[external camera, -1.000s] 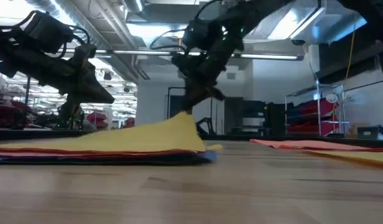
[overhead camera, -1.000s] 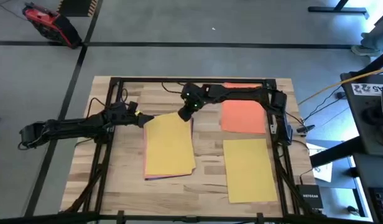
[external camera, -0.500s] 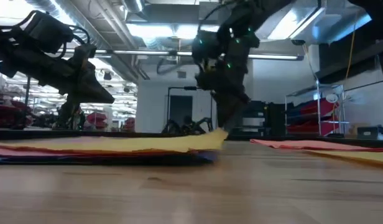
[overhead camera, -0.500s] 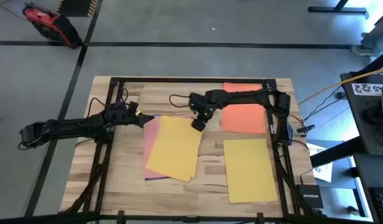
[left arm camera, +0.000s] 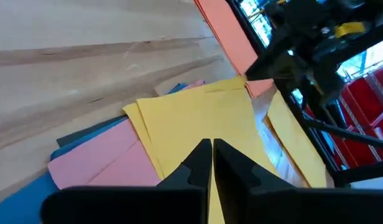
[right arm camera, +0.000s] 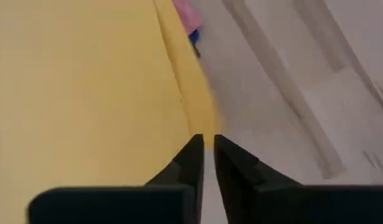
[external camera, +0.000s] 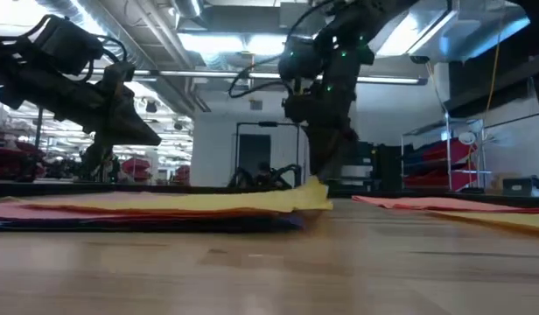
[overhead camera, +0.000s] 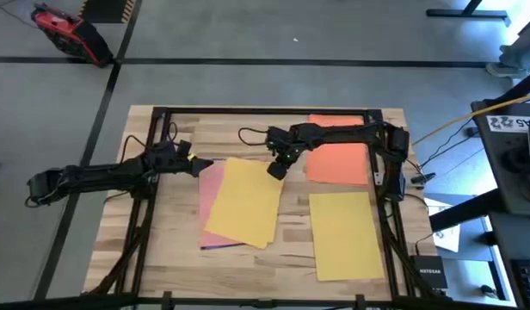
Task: Organize paper
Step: Put all of the yellow paper at the bottom right of the table
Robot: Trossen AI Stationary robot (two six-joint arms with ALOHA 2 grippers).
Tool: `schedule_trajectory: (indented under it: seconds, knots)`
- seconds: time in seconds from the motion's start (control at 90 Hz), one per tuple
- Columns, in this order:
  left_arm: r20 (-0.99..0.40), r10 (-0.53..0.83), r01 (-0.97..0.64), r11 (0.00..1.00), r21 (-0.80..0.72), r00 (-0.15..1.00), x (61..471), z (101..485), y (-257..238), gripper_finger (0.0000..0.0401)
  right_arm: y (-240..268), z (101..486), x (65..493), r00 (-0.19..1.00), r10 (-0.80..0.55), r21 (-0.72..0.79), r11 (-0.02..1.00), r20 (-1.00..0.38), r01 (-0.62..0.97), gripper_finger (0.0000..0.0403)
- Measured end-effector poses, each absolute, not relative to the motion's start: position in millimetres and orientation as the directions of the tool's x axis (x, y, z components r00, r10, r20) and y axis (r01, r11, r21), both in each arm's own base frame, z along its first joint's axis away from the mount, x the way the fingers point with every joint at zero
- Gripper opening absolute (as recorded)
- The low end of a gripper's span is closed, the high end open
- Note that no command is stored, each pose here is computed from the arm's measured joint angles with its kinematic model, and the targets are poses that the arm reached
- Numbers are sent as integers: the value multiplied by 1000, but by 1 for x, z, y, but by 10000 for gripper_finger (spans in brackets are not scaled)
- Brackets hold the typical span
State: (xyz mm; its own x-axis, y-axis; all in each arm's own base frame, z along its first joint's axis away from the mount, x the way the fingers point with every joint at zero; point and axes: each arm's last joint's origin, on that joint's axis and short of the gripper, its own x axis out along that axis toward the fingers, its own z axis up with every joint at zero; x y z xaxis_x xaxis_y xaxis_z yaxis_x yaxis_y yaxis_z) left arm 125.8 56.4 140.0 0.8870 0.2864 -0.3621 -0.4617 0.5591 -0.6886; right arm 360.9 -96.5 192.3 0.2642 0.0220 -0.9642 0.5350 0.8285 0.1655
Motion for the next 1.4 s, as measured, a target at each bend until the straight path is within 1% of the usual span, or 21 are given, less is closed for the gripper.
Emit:
schedule_trajectory:
  seconds: [0.133, 0.267, 0.356, 0.456, 0.567, 0.656, 0.8, 0.9, 1.022, 1.167, 1.244, 1.322, 1.4]
  knots:
    - [-362, 286, -462, 561, -687, 887, 126, 140, 56, 0, -97, 195, 354, 231, 65, 185, 816, -971, 548, 99]
    - [-362, 286, -462, 562, -686, 887, 126, 140, 56, 0, -94, 190, 354, 254, 136, 263, 774, -958, 576, 150]
    - [-362, 286, -461, 563, -686, 887, 126, 140, 56, 0, -91, 177, 352, 279, 168, 313, 706, -946, 636, 176]
    - [-361, 286, -461, 563, -686, 887, 126, 140, 56, 0, -82, 158, 352, 341, 187, 380, 612, -921, 694, 195]
    - [-362, 286, -461, 562, -687, 887, 126, 140, 56, 0, -68, 139, 350, 397, 186, 433, 518, -899, 738, 200]
    - [-362, 286, -461, 559, -689, 887, 126, 140, 56, 0, -59, 133, 351, 444, 143, 458, 453, -884, 765, 201]
    - [-363, 286, -462, 557, -690, 887, 126, 140, 56, 0, -47, 128, 351, 438, 58, 427, 364, -897, 827, 201]
    - [-363, 285, -462, 557, -690, 887, 126, 140, 56, 0, -39, 128, 352, 432, 14, 409, 352, -902, 842, 201]
    - [-364, 283, -461, 552, -695, 887, 126, 140, 56, 0, -33, 128, 351, 415, -13, 391, 311, -910, 866, 201]
    - [-362, 279, -457, 543, -704, 889, 126, 140, 56, 0, -20, 137, 340, 355, -35, 331, 283, -934, 900, 201]
    - [-363, 279, -457, 544, -703, 889, 126, 140, 56, 0, -16, 141, 337, 342, -70, 311, 275, -937, 910, 201]
    - [-362, 278, -457, 557, -694, 889, 126, 140, 56, 0, -16, 139, 334, 311, -71, 282, 270, -948, 921, 201]
    - [-364, 278, -458, 561, -690, 889, 126, 140, 56, 0, -16, 137, 332, 311, -66, 284, 264, -948, 922, 201]
